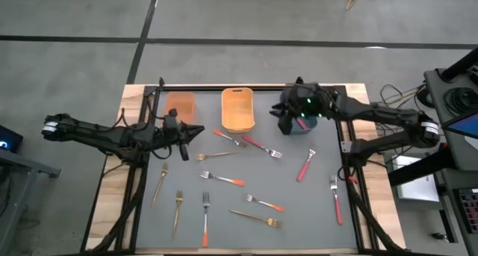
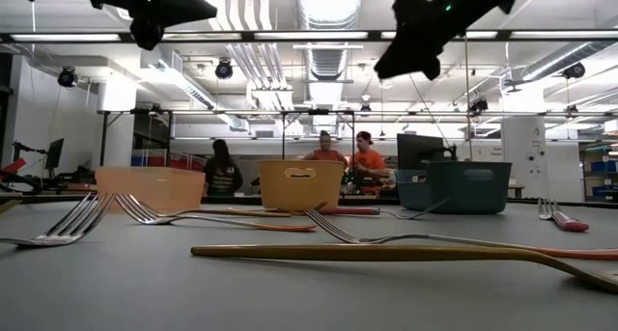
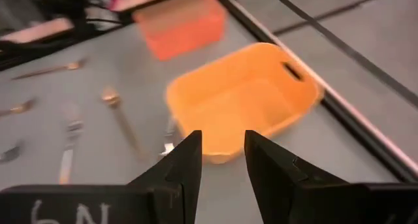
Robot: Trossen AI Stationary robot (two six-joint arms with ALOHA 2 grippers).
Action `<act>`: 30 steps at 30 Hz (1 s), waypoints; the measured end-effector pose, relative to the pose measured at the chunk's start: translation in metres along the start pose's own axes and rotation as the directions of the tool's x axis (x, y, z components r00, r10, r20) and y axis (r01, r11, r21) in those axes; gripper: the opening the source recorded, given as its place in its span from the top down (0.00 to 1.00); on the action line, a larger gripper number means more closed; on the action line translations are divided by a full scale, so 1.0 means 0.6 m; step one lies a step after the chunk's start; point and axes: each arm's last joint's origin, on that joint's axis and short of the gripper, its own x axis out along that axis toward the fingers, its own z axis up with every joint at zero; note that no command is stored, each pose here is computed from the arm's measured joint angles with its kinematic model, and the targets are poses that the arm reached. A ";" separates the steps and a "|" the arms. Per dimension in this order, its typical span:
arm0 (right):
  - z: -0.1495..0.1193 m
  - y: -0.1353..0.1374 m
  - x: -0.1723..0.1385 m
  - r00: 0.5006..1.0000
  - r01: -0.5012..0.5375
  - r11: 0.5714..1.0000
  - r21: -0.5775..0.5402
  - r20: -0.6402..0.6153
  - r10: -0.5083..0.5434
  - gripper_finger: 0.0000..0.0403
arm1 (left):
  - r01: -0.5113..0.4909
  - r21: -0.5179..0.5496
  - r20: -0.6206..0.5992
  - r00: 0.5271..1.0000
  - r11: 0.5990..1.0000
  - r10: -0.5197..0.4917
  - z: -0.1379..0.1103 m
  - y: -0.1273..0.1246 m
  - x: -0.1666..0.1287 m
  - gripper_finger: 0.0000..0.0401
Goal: Sort silverware by color (type)
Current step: Put the gold fork into the orange bin
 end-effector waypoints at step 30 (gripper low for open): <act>-0.059 0.089 0.043 0.983 -0.162 0.970 -0.182 -0.111 0.143 0.74 | 0.014 0.063 -0.544 0.839 0.998 0.023 -0.145 -0.018 0.102 1.00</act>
